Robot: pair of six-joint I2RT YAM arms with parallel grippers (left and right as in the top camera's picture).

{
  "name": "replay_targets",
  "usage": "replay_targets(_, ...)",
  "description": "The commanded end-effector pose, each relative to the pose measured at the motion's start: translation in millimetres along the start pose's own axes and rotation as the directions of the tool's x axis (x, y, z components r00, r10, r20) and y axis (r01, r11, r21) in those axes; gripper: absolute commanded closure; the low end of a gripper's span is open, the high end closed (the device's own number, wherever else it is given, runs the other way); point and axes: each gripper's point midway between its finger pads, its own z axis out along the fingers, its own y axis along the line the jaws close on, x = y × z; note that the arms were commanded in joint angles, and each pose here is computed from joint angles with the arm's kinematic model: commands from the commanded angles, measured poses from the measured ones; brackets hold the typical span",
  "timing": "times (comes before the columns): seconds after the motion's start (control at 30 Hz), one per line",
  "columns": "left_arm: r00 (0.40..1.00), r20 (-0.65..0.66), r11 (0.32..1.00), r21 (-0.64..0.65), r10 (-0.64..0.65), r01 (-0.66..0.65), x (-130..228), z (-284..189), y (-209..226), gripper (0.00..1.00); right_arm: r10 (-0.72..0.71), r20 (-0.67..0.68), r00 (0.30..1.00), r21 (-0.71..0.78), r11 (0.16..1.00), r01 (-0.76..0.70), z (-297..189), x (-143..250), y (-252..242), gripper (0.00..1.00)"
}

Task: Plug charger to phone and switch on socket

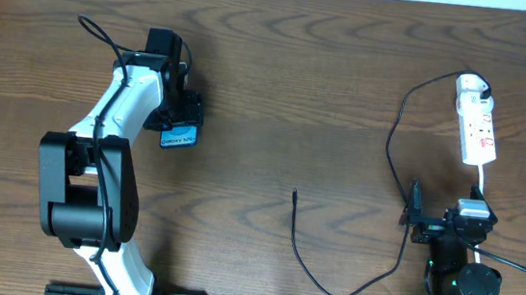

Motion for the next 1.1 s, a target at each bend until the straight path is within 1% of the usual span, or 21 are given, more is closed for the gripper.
replay_targets(0.0,1.000,0.015,0.999,0.033,0.000,-0.001,-1.0,-7.1,-5.1,0.92,0.010,0.003,1.000,0.006,1.000,-0.010,-0.3,-0.2,-0.8,0.01)
replay_targets(0.13,1.000,-0.005,1.000,0.030,-0.004,0.004,1.9,-0.7,-4.4,0.93,0.010,0.003,1.000,0.006,1.000,-0.010,-0.3,-0.2,-0.8,0.01)
replay_targets(0.53,0.993,-0.119,1.000,0.011,-0.008,0.010,18.3,40.2,-0.8,0.93,0.010,0.003,1.000,0.006,1.000,-0.010,-0.3,-0.2,-0.8,0.01)
replay_targets(1.0,0.993,-0.120,1.000,0.011,-0.009,0.010,16.8,48.5,-0.7,0.92,0.010,0.003,1.000,0.006,1.000,-0.010,-0.3,-0.2,-0.8,0.01)
replay_targets(1.07,0.993,-0.121,1.000,0.011,-0.009,0.010,16.9,48.5,-0.7,0.76,0.010,0.003,1.000,0.006,1.000,-0.010,-0.3,-0.1,-0.8,0.01)
